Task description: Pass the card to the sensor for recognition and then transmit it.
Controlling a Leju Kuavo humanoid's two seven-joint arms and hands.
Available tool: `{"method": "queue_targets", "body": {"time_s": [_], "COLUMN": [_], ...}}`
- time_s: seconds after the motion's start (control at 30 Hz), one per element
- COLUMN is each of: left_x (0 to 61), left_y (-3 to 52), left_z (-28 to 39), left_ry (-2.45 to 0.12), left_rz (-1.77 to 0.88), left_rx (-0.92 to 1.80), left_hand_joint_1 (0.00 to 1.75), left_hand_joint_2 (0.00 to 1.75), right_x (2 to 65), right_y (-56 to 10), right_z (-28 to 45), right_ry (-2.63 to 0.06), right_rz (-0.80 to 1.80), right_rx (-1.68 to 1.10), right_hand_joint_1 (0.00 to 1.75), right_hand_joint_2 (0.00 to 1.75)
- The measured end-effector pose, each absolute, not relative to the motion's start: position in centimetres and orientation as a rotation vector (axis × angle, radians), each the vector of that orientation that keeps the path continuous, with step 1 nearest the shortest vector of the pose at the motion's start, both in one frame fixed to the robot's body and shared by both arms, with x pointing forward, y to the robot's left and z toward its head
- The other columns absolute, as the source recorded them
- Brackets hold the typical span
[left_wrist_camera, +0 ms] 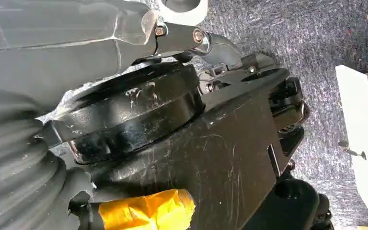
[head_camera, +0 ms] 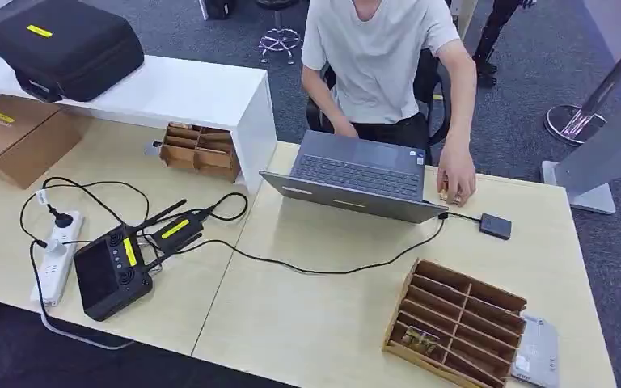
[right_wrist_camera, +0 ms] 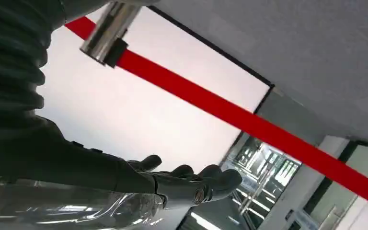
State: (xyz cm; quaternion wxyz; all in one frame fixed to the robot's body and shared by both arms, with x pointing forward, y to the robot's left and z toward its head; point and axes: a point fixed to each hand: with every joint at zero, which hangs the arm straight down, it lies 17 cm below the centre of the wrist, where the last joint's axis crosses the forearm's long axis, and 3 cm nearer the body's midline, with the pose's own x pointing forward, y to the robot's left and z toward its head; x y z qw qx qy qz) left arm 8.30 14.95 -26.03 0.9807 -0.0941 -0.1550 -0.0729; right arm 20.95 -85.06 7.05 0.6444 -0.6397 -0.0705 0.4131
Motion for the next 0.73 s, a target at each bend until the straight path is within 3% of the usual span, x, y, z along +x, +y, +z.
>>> {"method": "queue_targets", "body": {"time_s": [0.37,0.73], "left_x": [8.3,8.2], "left_y": [14.9,15.0], "left_z": [-26.1,-26.1], "left_ry": [-0.304,-0.301], "left_rz": [-0.12,-0.12], "left_rx": [-0.184,-0.18], "left_hand_joint_1": [0.0,0.0], "left_hand_joint_2": [1.75,1.75], "right_x": [8.6,5.5], "right_y": [-79.6,-73.9], "right_z": [-5.4,-11.5], "right_ry": [-0.058,-0.044], "right_rz": [0.784,0.708], "right_rx": [-1.201,-1.074], "right_hand_joint_1": [0.0,0.0], "right_hand_joint_2": [1.75,1.75]}}
